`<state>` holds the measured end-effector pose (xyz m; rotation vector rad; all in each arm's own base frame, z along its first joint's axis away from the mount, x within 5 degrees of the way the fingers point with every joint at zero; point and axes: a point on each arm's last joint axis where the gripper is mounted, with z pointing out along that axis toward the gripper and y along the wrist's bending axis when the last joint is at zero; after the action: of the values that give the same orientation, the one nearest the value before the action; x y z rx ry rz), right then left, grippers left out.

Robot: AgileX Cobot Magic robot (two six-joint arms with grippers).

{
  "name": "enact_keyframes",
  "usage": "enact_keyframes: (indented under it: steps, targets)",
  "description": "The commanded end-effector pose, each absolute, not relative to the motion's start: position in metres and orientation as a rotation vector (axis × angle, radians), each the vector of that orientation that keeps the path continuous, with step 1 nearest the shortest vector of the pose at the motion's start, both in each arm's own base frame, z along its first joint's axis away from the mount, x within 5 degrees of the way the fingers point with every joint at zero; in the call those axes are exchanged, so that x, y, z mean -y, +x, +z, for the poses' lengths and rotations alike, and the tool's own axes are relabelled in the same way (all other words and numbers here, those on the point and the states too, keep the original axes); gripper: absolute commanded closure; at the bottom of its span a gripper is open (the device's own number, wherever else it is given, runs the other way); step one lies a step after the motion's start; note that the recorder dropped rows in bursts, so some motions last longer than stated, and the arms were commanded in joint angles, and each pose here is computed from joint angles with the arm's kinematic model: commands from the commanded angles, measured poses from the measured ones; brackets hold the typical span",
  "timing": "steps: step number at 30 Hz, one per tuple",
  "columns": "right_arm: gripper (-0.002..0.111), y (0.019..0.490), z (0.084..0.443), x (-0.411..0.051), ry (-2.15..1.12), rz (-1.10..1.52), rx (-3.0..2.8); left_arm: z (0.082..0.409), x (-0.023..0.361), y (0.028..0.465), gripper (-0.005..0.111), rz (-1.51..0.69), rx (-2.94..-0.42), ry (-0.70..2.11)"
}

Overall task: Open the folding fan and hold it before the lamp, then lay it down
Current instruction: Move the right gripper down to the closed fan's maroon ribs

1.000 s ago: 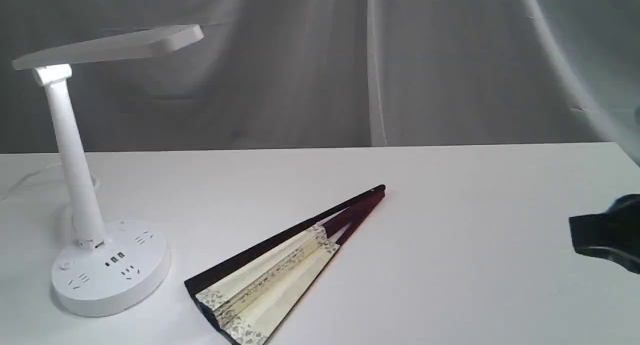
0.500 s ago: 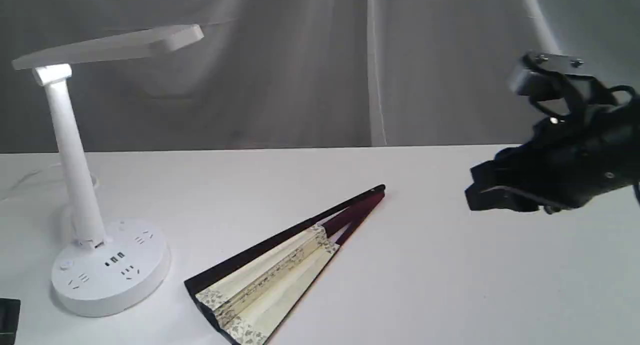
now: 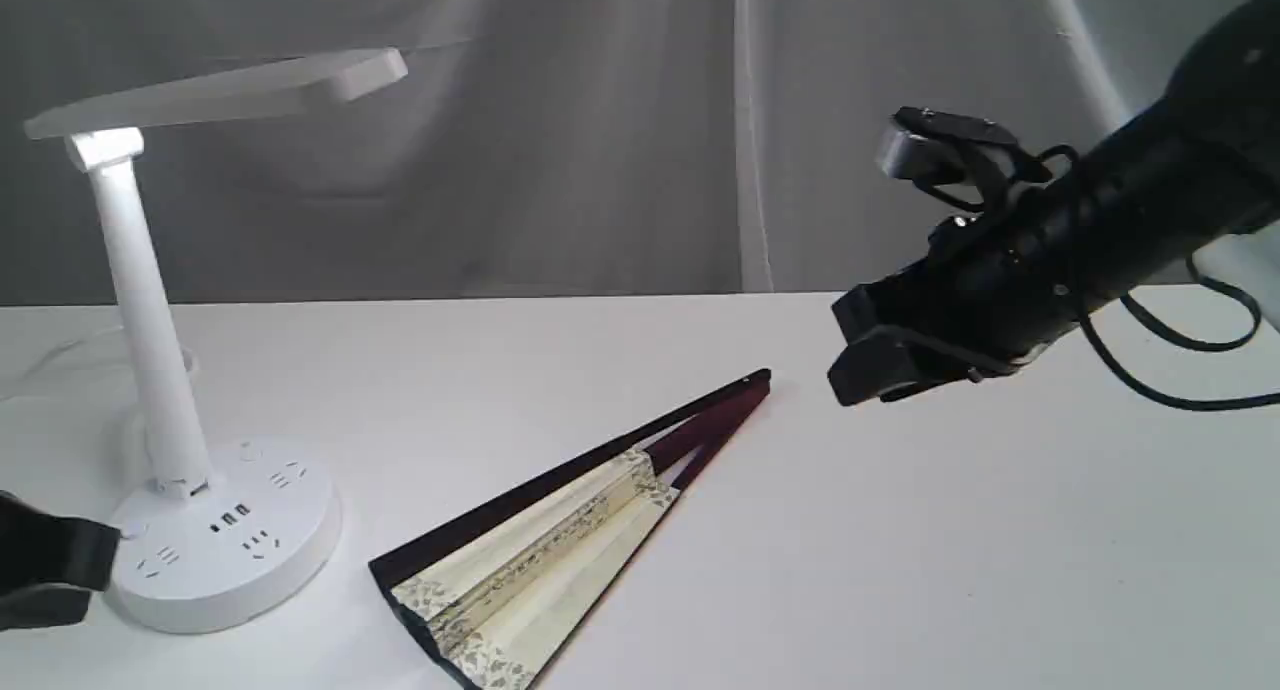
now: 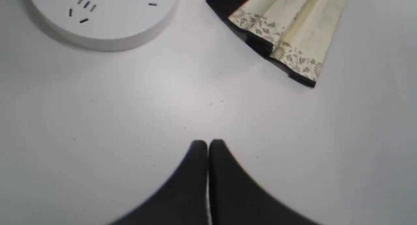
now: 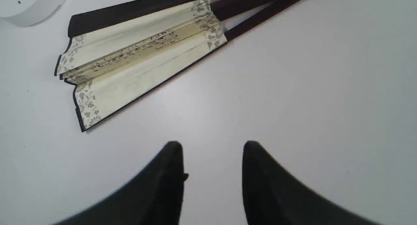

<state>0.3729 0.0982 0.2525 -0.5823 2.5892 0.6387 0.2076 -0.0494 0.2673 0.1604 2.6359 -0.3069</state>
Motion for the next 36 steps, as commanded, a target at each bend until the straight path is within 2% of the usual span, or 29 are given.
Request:
enact_keyframes:
  steps: [1,7,15,20,25,30,36]
  targets:
    - [0.076,0.383,0.249,-0.102,-0.627,0.673,-2.624,0.261,0.069,0.212,0.107,-0.262,-2.651,0.215]
    - [0.076,0.405,0.243,-0.104,-0.692,0.641,-2.641,0.242,0.100,0.220,0.107,-0.286,-2.688,0.326]
    - [0.076,0.446,0.219,-0.103,-0.796,0.539,-2.748,0.233,0.107,0.226,0.107,-0.317,-2.689,0.304]
    - [0.062,0.468,0.204,-0.112,-1.047,0.488,-2.595,0.233,0.107,0.226,0.107,-0.317,-2.690,0.300]
    - [0.050,0.485,0.182,-0.133,-1.167,0.414,-2.470,0.234,0.107,0.227,0.107,-0.319,-2.682,0.299]
    - [0.046,0.488,0.163,-0.164,-1.388,0.311,-2.327,0.234,0.107,0.227,0.107,-0.318,-2.683,0.301]
    - [0.046,0.496,0.155,-0.180,-1.435,0.206,-2.253,0.234,0.107,0.227,0.107,-0.314,-2.680,0.305]
